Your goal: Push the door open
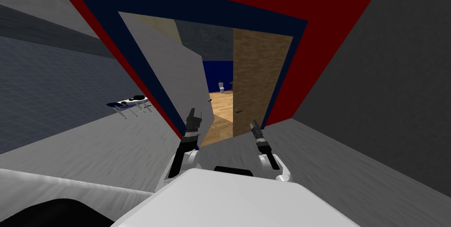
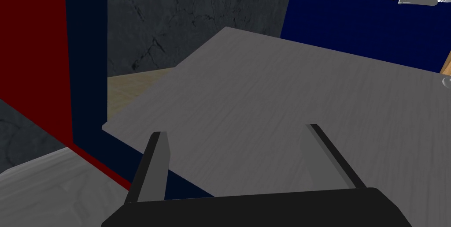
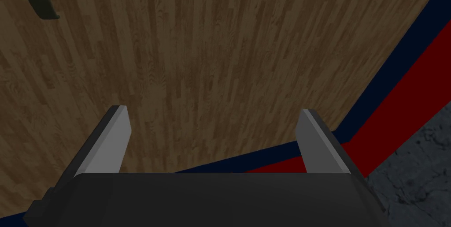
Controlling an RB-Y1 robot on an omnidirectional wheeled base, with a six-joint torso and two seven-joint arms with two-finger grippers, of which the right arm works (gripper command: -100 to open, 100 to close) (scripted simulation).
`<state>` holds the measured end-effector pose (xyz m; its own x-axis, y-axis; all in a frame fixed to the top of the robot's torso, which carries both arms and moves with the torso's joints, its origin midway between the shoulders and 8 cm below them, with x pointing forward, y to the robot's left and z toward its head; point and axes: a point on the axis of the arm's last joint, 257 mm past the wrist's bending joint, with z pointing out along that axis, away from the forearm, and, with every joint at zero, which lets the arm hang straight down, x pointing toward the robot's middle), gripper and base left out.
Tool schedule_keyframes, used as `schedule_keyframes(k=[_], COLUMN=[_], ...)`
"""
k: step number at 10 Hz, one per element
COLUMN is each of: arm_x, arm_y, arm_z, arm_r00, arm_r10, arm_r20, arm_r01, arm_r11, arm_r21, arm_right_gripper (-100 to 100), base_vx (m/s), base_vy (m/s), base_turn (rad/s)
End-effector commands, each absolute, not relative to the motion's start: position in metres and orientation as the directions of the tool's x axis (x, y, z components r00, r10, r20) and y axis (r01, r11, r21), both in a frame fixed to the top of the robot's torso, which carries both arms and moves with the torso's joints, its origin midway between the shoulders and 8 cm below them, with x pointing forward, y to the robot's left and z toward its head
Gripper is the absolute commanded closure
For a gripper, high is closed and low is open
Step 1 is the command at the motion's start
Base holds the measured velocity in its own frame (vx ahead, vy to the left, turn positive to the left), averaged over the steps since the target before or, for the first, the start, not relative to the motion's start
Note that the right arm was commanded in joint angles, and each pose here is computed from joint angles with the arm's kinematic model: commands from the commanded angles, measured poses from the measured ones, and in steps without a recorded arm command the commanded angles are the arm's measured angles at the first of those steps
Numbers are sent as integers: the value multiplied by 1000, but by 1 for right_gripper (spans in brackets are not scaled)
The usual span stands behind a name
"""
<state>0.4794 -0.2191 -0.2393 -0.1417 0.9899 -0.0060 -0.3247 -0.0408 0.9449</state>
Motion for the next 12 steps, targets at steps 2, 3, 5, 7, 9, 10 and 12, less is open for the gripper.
schedule_keyframes(k=[2, 3, 5, 7, 9, 10, 12], arm_x=[483, 484, 485, 487, 488, 488, 489], arm_y=[-216, -214, -212, -207, -203, -203, -199], arm_z=[-255, -263, -271, -288, -301, -303, -316], arm_r00=[-152, -159, -166, -180, -193, -193, -206], arm_r10=[988, 987, 986, 984, 981, 981, 978], arm_r20=[-8, -9, -11, -13, -14, -13, -14], arm_r01=[-298, -282, -265, -232, -207, -202, -174], arm_r11=[-38, -36, -34, -30, -27, -26, -22], arm_r21=[954, 959, 964, 972, 978, 979, 985], arm_right_gripper=[-100, -100, -100, -100, -100, -100, -100], base_vx=[44, 74, 82, 65, 90, 62, 70], base_vy=[-8, -18, -25, -17, -22, -13, -20], base_turn=[12, 28, 18, 22, 20, 13, 19])
